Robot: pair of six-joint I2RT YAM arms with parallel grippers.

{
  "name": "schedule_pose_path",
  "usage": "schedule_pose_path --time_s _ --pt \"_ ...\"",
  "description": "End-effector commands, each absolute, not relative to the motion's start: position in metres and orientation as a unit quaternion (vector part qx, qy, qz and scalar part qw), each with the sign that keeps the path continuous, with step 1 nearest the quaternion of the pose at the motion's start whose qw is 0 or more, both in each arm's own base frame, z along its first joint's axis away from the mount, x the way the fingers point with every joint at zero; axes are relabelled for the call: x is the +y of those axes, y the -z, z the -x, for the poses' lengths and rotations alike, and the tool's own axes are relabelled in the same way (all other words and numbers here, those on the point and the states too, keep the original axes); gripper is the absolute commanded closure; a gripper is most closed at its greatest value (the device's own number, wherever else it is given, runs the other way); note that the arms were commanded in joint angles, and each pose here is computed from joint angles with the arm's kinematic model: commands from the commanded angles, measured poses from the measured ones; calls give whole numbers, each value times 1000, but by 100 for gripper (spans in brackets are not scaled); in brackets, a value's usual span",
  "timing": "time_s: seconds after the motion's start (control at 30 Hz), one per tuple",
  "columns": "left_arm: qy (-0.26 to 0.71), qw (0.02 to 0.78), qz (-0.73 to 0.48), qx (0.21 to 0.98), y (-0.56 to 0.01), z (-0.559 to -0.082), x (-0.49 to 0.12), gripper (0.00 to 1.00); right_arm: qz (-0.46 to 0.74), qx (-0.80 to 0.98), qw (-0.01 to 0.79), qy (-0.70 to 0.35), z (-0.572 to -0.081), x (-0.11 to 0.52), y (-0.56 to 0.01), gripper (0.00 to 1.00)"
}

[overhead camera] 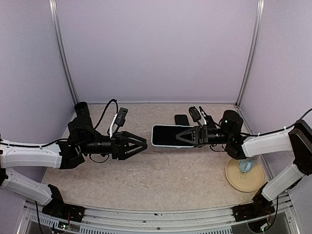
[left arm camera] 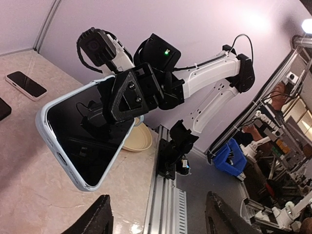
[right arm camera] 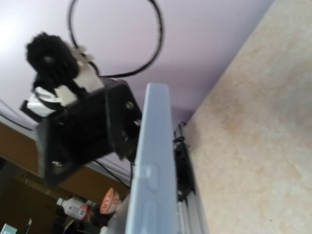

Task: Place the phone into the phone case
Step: Press the phone with the phone case.

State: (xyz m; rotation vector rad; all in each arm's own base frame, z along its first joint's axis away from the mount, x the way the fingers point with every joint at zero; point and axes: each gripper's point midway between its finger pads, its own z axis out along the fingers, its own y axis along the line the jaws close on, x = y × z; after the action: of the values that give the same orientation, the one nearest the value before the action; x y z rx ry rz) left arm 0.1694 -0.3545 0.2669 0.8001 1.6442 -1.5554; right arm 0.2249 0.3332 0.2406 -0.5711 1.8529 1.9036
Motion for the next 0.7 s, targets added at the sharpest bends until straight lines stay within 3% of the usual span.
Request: schedule_pose_path --time_s 0.0,0.1,0.13,0.67 --pt "573 399 -303 648 -274 -179 -348 28 211 672 241 -667 -233 332 -245 100" --pt "547 420 -302 658 -277 -185 -343 4 213 686 251 -648 -238 332 -243 100" --pt "538 426 -302 662 -277 -187 -342 1 216 690 253 -643 -239 332 -242 100" --pt "388 539 -324 674 -282 -202 -332 1 265 708 246 -607 -233 343 -231 100"
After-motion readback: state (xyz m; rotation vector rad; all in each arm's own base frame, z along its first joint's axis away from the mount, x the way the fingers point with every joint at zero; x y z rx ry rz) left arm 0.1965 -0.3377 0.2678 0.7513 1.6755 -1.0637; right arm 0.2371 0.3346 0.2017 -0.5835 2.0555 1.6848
